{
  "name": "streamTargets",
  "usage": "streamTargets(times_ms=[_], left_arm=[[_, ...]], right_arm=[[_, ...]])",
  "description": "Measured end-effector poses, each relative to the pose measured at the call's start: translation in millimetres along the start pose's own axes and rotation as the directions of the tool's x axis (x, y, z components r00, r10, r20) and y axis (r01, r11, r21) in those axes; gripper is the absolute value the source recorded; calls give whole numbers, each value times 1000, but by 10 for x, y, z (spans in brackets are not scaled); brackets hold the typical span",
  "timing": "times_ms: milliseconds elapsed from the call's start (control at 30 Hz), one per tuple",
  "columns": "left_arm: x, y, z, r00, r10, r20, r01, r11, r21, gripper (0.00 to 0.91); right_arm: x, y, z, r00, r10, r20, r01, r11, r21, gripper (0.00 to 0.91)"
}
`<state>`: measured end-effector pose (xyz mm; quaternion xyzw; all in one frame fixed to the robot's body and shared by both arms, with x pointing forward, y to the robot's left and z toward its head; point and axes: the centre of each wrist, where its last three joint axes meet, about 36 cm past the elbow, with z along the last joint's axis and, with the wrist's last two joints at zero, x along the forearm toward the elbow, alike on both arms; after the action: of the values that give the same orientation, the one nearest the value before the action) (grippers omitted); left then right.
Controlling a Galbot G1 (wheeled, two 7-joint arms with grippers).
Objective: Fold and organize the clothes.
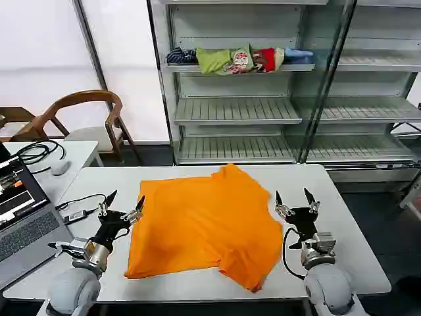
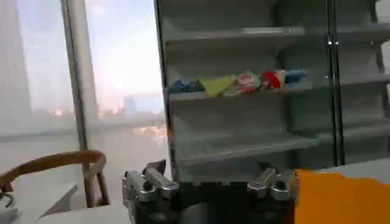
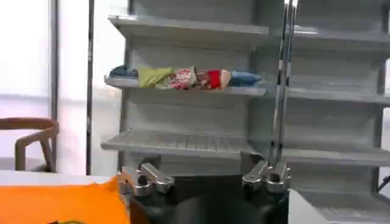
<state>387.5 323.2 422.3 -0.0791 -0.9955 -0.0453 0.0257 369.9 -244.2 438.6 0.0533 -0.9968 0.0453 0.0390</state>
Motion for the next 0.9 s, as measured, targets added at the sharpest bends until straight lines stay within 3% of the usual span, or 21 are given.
streamTargets(times_ms=[433, 900], left_arm=[[529, -179, -65, 980, -2, -199, 10, 999, 39, 907], [844, -315, -84, 900, 6, -436, 37, 995, 90, 907]], right_arm=[[660, 215, 125, 982, -76, -173, 78, 997, 6, 907], [994, 363, 253, 944, -104, -314, 103, 995, -19, 907]])
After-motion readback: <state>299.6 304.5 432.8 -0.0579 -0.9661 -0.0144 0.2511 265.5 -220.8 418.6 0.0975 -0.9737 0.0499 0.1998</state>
